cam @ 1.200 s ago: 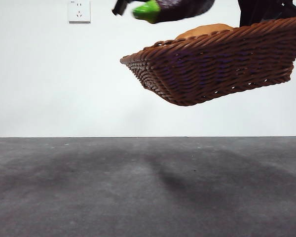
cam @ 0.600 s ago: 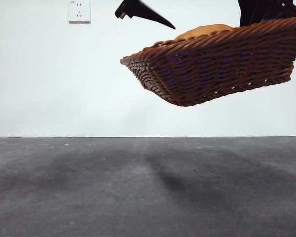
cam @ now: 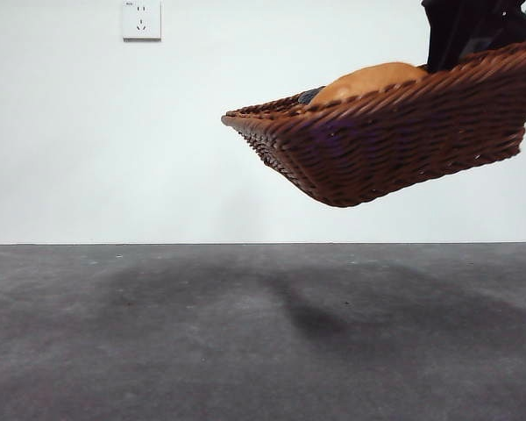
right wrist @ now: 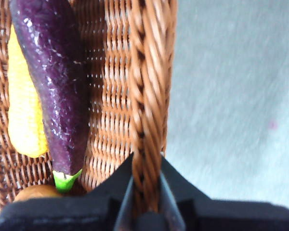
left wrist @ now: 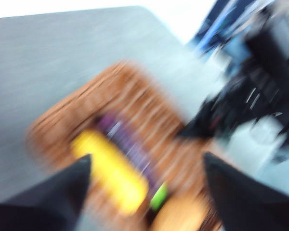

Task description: Help me put the vegetables on the table into the basket

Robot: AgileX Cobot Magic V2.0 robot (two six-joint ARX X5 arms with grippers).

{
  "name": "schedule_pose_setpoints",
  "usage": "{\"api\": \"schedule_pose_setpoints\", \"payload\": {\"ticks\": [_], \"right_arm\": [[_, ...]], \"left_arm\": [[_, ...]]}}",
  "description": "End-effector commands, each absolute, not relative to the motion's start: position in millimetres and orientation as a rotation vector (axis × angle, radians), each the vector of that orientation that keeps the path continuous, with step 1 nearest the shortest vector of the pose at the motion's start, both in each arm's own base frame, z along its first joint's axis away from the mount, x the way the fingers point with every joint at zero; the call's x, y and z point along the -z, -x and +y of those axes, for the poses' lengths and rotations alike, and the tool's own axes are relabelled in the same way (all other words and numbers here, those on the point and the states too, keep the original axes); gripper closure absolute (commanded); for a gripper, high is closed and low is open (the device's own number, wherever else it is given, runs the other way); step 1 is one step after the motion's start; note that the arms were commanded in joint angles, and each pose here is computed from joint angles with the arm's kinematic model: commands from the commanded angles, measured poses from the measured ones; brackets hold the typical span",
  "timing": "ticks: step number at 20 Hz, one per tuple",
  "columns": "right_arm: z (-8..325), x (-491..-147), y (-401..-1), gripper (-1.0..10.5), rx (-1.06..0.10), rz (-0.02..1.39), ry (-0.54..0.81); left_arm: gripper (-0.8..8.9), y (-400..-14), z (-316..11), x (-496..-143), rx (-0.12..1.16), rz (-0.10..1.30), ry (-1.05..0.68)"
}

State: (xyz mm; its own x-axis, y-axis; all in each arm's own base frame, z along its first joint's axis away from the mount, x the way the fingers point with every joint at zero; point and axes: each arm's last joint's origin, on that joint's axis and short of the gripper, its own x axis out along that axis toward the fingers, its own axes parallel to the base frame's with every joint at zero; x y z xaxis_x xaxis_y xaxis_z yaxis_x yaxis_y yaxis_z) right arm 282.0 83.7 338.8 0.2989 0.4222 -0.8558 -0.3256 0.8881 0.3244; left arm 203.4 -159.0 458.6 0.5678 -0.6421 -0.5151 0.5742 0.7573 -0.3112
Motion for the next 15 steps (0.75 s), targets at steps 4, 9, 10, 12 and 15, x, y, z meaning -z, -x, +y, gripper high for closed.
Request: {"api": "schedule_pose_setpoints", "payload": {"ticks": [4, 9, 10, 12, 15], "right_arm": [[59, -309, -323, 9.5, -0.421, 1.167, -0.153], [26, -252, -372, 9.5, -0.453, 1.206, -0.296], [21, -241, -380, 9.5, -0.466, 1.205, -0.327], [10, -223, -393, 9.5, -0.444, 1.234, -0.358], [3, -212, -408, 9.6, -0.444, 1.263, -0.370]], "left_arm": [[8.17, -159, -116, -462, 0.490, 0.698, -0.145], [8.17, -134, -98, -463, 0.512, 0.743, -0.184], [8.17, -129, -98, -464, 0.549, 0.737, -0.173], [8.17, -120, -95, -467, 0.595, 0.723, -0.158], [8.17, -108, -86, -465, 0.621, 0.710, -0.148]]}}
